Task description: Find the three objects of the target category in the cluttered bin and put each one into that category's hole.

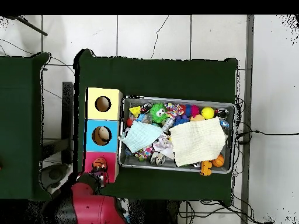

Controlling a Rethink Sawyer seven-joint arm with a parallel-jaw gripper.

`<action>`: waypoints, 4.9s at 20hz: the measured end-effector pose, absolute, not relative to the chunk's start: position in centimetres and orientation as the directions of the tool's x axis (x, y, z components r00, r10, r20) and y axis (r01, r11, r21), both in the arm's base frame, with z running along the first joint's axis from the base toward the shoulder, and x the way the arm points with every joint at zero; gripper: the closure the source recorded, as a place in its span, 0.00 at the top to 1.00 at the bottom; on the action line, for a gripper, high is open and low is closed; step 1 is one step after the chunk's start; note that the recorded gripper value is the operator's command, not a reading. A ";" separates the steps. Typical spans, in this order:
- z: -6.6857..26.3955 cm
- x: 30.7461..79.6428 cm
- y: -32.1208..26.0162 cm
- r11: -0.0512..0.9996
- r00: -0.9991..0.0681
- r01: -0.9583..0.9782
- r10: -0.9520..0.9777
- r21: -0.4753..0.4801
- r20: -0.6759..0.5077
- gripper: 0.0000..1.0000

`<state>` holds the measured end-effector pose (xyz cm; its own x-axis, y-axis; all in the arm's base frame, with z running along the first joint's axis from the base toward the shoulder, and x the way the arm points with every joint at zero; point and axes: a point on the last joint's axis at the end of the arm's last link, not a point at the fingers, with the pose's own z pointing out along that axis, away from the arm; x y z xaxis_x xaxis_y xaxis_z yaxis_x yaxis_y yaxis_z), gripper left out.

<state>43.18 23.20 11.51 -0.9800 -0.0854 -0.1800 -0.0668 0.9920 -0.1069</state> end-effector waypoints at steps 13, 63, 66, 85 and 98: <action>11.0 42.9 23.0 0.992 -0.979 -0.067 -0.086 -0.112 -0.184 0.00; 9.6 42.5 22.2 0.995 -0.988 -0.045 -0.058 -0.092 -0.143 1.00; 10.1 43.2 21.8 0.996 -0.987 -0.031 -0.044 -0.084 -0.156 1.00; 20.1 47.9 15.2 0.990 -0.969 0.142 0.140 0.005 -0.205 1.00; 20.2 49.5 6.1 0.973 -0.951 0.229 0.226 0.014 -0.209 1.00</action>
<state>49.50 6.12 20.19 -0.9513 0.2265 -0.2090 0.2288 0.9734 0.0136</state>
